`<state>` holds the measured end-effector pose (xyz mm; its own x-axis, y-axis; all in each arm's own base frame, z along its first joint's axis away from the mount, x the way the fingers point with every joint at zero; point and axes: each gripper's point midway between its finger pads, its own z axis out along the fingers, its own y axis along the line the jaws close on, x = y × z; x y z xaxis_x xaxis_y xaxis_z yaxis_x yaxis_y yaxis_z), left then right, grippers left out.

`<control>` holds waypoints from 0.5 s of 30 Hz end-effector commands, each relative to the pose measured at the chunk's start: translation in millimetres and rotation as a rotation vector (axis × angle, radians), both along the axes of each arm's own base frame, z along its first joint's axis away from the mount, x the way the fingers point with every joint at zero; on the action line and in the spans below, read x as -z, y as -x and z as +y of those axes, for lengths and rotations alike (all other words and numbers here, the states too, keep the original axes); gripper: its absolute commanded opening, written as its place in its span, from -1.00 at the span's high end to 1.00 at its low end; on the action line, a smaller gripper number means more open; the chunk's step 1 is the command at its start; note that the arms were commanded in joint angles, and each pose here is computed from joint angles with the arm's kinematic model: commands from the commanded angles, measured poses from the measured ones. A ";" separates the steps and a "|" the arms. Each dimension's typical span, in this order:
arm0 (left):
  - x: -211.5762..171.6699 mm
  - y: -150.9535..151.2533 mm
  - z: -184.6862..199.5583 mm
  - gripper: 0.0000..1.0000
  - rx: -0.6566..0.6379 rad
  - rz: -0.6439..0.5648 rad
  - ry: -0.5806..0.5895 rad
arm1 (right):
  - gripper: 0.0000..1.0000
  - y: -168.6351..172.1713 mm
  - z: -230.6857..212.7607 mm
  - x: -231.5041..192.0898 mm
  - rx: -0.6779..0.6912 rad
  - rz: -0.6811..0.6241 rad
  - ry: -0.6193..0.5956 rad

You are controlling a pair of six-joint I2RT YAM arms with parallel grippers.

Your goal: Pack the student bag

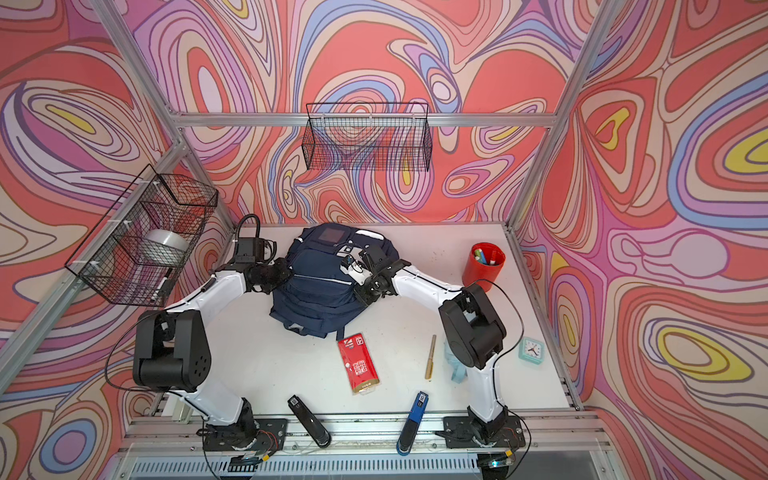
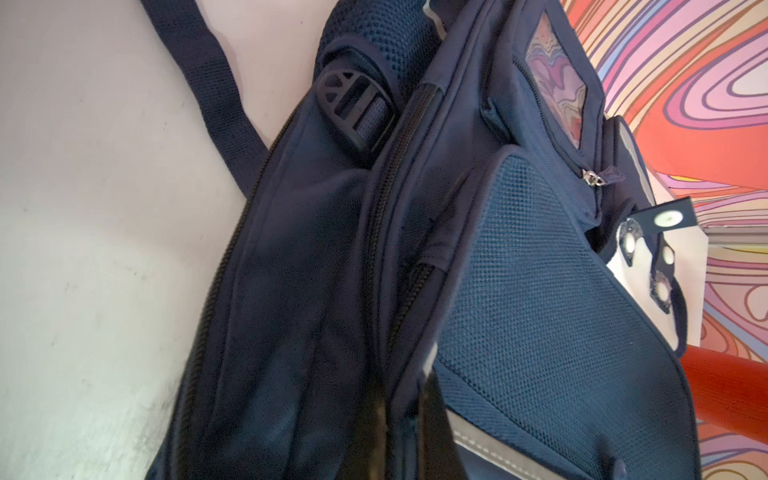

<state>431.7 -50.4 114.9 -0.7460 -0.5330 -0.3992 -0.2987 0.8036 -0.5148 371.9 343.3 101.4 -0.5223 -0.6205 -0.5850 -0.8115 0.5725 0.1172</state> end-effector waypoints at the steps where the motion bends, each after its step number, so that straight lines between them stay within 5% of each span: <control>1: -32.7 -8.5 -36.4 1.00 0.033 -0.100 0.162 | 1.00 34.8 81.9 -53.7 -0.181 -0.047 -0.188; 6: -44.0 -16.1 -31.3 1.00 0.002 -0.132 0.243 | 1.00 13.2 71.8 -84.4 -0.097 -0.115 -0.269; 11: -72.1 -15.8 -32.3 1.00 -0.013 -0.193 0.279 | 1.00 -47.5 15.1 -45.4 0.033 -0.055 -0.110; 15: -88.9 -10.7 -31.3 1.00 -0.054 -0.235 0.327 | 1.00 -30.4 17.6 -42.4 -0.002 -0.038 0.044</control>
<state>441.7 -53.2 151.3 -0.6344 -0.6812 -0.3652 -0.3174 0.6604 -0.6805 418.6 330.7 127.3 -0.5858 -0.5849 -0.5609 -0.7522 0.6501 0.1077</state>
